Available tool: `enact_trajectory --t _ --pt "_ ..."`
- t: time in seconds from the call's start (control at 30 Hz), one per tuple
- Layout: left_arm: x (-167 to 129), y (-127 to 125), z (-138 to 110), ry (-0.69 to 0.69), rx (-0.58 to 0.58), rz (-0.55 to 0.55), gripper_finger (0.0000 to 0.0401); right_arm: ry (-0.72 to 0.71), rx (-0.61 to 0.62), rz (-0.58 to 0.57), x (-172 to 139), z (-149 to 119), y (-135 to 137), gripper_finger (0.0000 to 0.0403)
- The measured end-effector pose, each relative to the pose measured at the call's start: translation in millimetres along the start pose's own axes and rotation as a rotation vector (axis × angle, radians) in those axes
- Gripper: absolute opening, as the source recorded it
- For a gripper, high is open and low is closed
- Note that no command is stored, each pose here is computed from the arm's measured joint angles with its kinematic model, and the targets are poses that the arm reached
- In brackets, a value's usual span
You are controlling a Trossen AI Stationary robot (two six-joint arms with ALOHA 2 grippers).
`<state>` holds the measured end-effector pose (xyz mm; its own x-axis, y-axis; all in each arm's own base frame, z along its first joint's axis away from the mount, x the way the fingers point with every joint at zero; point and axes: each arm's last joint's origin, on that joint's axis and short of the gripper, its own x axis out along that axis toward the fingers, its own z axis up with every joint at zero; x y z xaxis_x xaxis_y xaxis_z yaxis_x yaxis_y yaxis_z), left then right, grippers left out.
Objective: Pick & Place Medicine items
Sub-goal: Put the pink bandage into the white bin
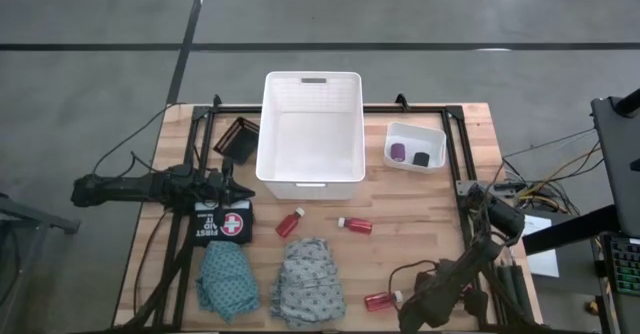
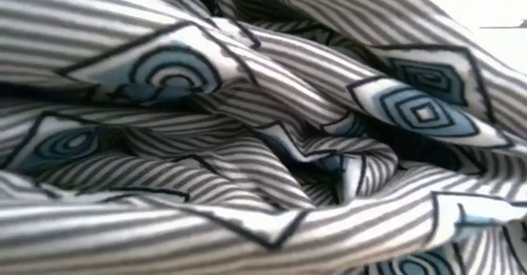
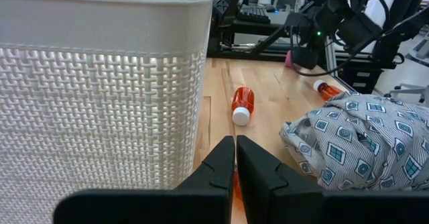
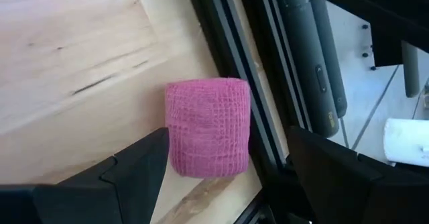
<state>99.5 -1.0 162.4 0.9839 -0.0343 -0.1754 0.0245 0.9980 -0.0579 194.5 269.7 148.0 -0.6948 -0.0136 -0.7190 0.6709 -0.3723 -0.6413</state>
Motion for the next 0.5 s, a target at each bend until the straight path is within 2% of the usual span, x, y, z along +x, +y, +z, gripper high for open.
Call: enact_trajectory --t 0.5 --pt "0.0 0.0 0.0 0.0 0.0 0.0 0.0021 0.028 -0.037 0.021 24.6 -2.6 10.7 0.0302"
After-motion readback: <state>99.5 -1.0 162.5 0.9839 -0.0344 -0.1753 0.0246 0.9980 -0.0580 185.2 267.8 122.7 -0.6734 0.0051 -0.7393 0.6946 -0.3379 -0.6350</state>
